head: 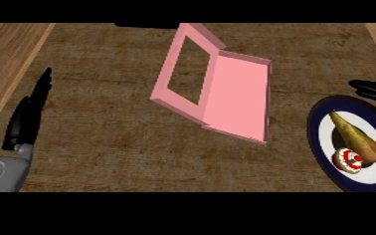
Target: Pick the pear from the plate and place it in the cardboard box
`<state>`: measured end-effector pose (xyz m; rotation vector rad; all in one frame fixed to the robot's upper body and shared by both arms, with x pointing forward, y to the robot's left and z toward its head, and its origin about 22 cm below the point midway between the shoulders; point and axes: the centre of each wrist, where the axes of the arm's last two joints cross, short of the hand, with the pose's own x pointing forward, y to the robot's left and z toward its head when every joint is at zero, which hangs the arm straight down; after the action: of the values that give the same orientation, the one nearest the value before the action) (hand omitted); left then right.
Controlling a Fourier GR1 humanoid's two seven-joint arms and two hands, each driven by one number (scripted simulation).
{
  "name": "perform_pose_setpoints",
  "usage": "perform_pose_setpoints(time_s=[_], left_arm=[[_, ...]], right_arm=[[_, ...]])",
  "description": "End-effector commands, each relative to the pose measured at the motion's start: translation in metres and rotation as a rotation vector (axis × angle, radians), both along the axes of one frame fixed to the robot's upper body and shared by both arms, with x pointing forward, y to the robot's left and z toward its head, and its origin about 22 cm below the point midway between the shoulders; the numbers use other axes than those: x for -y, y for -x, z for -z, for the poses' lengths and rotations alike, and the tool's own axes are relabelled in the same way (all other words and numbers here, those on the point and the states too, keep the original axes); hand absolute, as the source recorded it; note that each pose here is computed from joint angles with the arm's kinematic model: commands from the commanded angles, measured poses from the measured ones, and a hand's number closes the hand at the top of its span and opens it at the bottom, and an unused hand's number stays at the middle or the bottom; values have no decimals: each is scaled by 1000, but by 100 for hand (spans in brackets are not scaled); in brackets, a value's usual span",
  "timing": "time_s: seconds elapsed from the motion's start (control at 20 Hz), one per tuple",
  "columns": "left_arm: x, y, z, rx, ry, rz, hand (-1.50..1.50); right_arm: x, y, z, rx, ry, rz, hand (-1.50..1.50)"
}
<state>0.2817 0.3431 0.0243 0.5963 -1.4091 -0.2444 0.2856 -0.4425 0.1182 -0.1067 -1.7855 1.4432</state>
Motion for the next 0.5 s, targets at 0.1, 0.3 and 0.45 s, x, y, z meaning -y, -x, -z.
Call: perform_pose_setpoints(time_s=[0.1, 0.3, 0.45], left_arm=[[2, -1, 5, -13, 6, 23, 0], [3, 3, 17, -11, -19, 6, 0], [9, -7, 2, -4, 0, 10, 0]], right_arm=[[22, -4, -4, 7, 215, -230, -150], [22, -7, 14, -6, 416, -266, -150], [13, -26, 22, -18, 451, -289, -150]])
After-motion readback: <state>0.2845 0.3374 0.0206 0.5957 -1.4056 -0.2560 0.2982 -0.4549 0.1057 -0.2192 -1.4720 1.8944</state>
